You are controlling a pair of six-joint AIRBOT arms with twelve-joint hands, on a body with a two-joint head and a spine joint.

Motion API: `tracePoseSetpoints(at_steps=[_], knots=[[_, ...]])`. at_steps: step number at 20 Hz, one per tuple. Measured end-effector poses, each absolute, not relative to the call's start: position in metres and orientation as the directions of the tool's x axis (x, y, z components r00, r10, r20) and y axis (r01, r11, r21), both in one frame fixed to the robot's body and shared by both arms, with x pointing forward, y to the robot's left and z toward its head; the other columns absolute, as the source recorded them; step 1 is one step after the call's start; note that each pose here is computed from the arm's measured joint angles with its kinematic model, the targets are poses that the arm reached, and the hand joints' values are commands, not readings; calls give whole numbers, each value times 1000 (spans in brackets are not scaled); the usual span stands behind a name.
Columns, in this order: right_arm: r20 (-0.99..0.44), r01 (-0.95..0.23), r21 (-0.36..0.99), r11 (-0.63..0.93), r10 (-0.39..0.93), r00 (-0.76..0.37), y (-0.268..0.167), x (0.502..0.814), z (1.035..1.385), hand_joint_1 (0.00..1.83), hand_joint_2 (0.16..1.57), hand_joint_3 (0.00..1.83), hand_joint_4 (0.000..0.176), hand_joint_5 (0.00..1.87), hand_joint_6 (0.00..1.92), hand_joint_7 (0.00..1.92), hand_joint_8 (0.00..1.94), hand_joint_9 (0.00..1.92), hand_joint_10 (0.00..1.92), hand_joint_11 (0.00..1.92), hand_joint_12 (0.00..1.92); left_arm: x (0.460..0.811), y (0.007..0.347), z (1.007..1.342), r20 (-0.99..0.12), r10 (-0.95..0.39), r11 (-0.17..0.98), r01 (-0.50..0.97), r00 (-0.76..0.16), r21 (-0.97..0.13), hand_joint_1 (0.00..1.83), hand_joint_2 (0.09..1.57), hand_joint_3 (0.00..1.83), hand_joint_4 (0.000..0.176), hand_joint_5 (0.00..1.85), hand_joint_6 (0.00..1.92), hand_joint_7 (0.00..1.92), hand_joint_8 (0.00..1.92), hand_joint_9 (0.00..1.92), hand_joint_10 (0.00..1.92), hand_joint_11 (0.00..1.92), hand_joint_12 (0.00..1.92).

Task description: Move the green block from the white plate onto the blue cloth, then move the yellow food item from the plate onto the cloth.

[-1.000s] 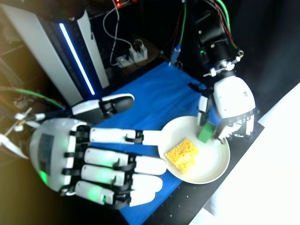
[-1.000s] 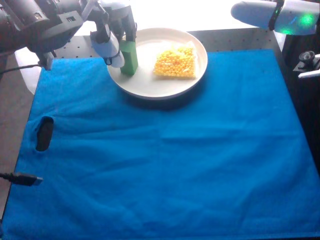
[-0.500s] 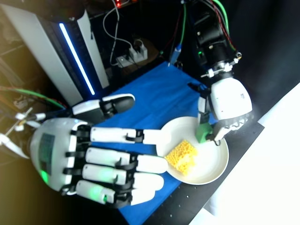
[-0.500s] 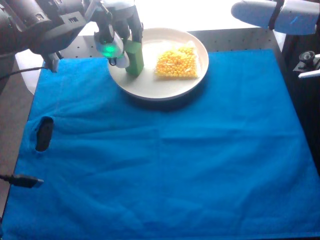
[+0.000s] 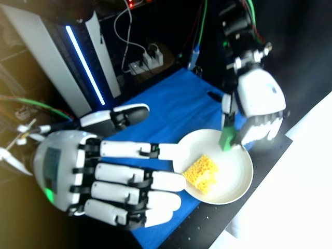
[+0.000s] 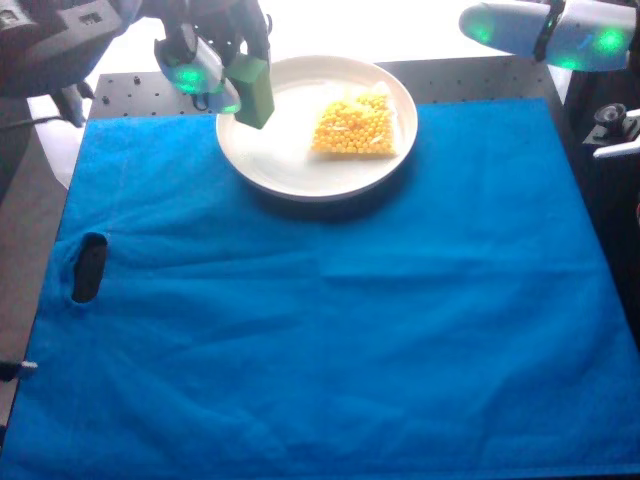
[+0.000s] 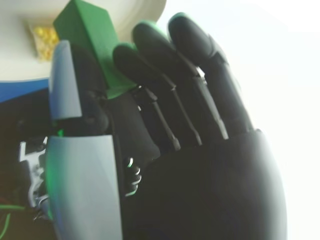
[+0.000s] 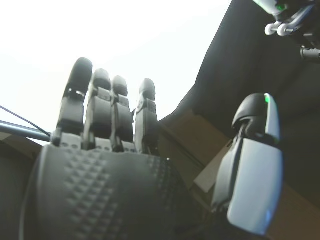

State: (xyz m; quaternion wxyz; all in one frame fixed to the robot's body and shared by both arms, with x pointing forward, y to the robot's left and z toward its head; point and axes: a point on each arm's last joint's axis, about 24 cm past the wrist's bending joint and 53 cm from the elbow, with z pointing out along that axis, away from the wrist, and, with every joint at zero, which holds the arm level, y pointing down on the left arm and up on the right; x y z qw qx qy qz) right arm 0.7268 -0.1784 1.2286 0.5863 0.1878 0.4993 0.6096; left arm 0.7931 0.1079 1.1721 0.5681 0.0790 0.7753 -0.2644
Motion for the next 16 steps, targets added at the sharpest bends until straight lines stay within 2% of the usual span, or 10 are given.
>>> tracePoseSetpoints(at_steps=[1, 2, 4, 5, 7, 8, 9, 11, 15, 16], knots=[[-355, -528, 829, 184, 903, -243, -178, 727, 1229, 653, 783, 1, 66, 406, 0, 255, 0, 261, 7, 0, 923, 786, 105, 1179, -933, -158, 839, 454, -323, -300, 1270, 1086, 0, 0, 1059, 629, 1060, 1078, 1064, 859, 856, 1078], [-356, -528, 829, 184, 903, -243, -178, 727, 1229, 653, 775, 0, 73, 417, 2, 243, 0, 240, 2, 0, 904, 779, 102, 1186, -941, -143, 831, 479, -308, -283, 1187, 1074, 10, 0, 1063, 786, 1071, 710, 1084, 821, 888, 987], [-354, -527, 830, 184, 903, -242, -178, 727, 1229, 649, 774, 0, 82, 420, 2, 197, 0, 199, 1, 0, 823, 764, 96, 1193, -955, -104, 814, 528, -279, -242, 1152, 1114, 0, 0, 982, 960, 1089, 531, 1037, 919, 873, 1024], [-353, -527, 830, 184, 904, -241, -179, 727, 1229, 657, 755, 0, 77, 425, 2, 209, 2, 214, 5, 0, 867, 758, 94, 1194, -960, -83, 807, 547, -268, -222, 1141, 1139, 0, 0, 934, 1036, 1051, 560, 984, 982, 822, 1072], [-354, -527, 830, 184, 904, -241, -178, 727, 1229, 700, 761, 0, 109, 431, 2, 230, 2, 237, 7, 0, 1285, 745, 88, 1198, -967, -56, 790, 582, -249, -195, 1147, 1126, 0, 0, 959, 998, 1044, 665, 1017, 993, 812, 1063], [-353, -526, 830, 184, 904, -241, -179, 727, 1229, 716, 774, 3, 101, 429, 1, 289, 11, 322, 32, 0, 1383, 739, 85, 1201, -970, -50, 777, 601, -239, -187, 1149, 1124, 2, 0, 957, 1000, 1010, 719, 971, 1059, 768, 1097], [-353, -527, 830, 184, 904, -241, -179, 727, 1229, 704, 778, 4, 96, 429, 1, 302, 11, 335, 33, 0, 1404, 732, 81, 1204, -973, -46, 762, 621, -228, -182, 1227, 1148, 8, 0, 910, 859, 942, 1208, 908, 1109, 669, 1170], [-353, -526, 831, 184, 904, -241, -179, 727, 1228, 705, 763, 0, 119, 429, 0, 348, 6, 418, 46, 124, 1570, 718, 72, 1210, -977, -44, 730, 661, -209, -174, 1259, 1125, 0, 0, 948, 780, 1002, 1186, 962, 1020, 683, 1210], [-352, -525, 831, 184, 905, -240, -179, 727, 1228, 701, 756, 1, 126, 447, 5, 255, 0, 256, 0, 0, 1390, 685, 53, 1210, -981, -35, 653, 739, -193, -169, 1282, 1070, 0, 0, 1154, 423, 1080, 1066, 1100, 759, 828, 1022], [-350, -525, 831, 183, 906, -239, -179, 727, 1229, 691, 747, 0, 131, 453, 4, 242, 0, 226, 2, 0, 1338, 680, 51, 1208, -981, -31, 643, 748, -193, -167, 1274, 1092, 1, 0, 1130, 429, 1013, 1192, 1030, 1041, 819, 1071]])
